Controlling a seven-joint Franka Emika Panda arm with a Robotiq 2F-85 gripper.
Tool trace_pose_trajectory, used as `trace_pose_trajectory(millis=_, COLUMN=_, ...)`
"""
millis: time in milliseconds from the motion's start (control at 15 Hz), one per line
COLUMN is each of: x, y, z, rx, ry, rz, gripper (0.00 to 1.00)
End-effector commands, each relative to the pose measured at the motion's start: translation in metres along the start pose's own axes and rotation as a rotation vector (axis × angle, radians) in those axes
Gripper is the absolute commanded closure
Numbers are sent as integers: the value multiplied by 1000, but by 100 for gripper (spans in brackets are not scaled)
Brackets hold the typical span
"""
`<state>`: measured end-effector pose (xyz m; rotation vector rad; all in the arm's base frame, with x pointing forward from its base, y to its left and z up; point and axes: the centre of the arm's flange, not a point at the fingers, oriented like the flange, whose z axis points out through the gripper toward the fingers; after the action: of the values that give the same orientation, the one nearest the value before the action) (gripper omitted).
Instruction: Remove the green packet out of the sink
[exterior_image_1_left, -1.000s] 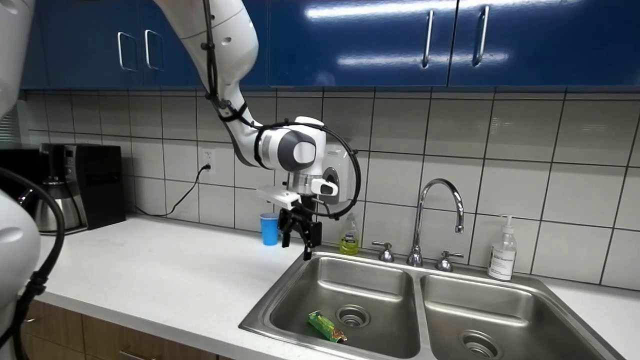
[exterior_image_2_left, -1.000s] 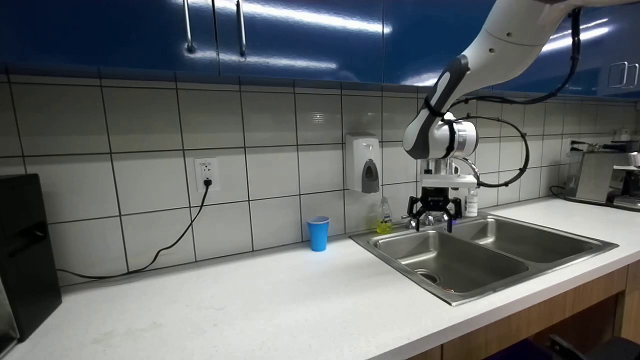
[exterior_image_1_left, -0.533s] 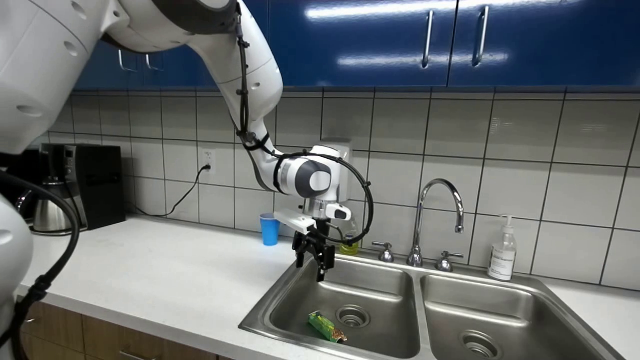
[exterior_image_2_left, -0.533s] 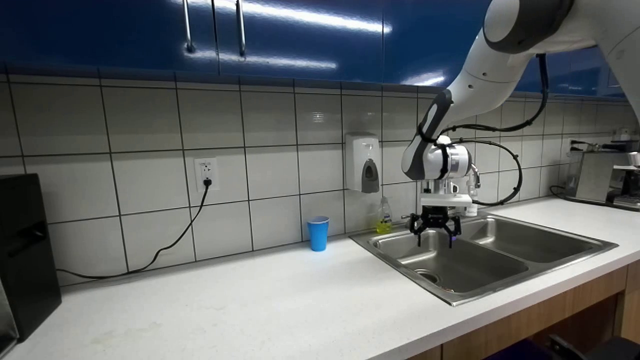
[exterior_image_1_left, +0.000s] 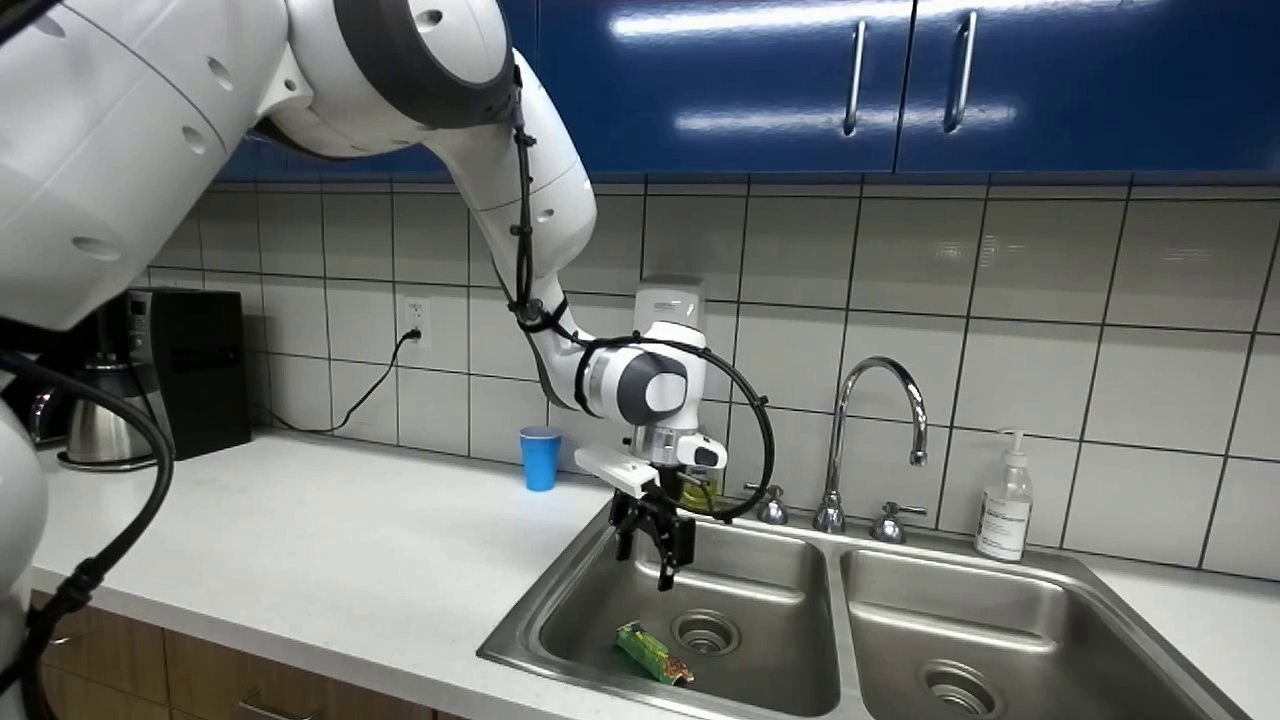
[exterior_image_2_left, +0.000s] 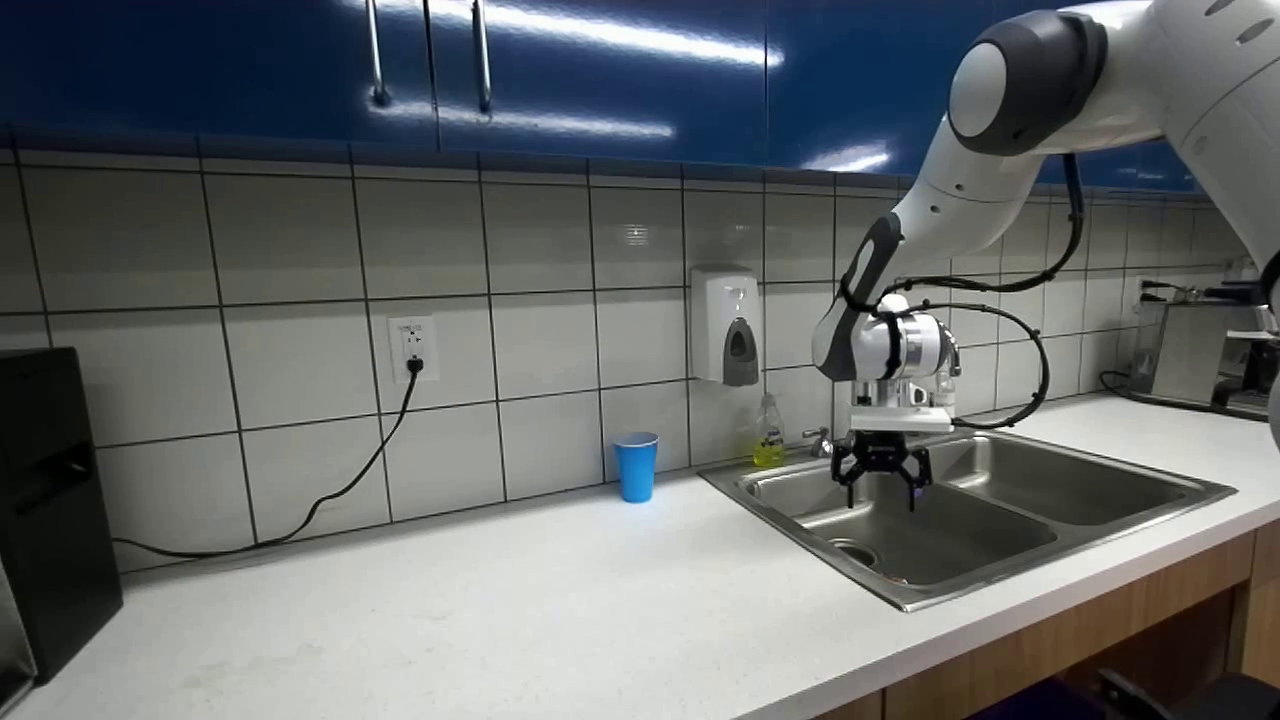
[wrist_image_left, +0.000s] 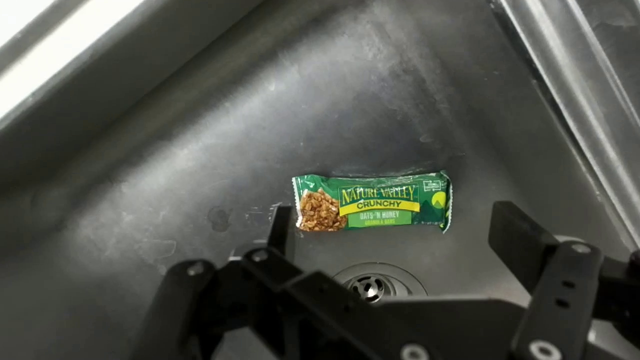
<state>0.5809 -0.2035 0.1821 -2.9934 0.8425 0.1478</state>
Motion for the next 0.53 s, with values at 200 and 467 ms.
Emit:
trace_pose_trajectory(millis=200, x=28, y=7, z=43, rx=-12, ry=-5, rz=-25, gripper=0)
trace_pose_trajectory(millis=467, x=36, y=5, z=63, rx=-24, ry=-12, rz=-27, gripper=0)
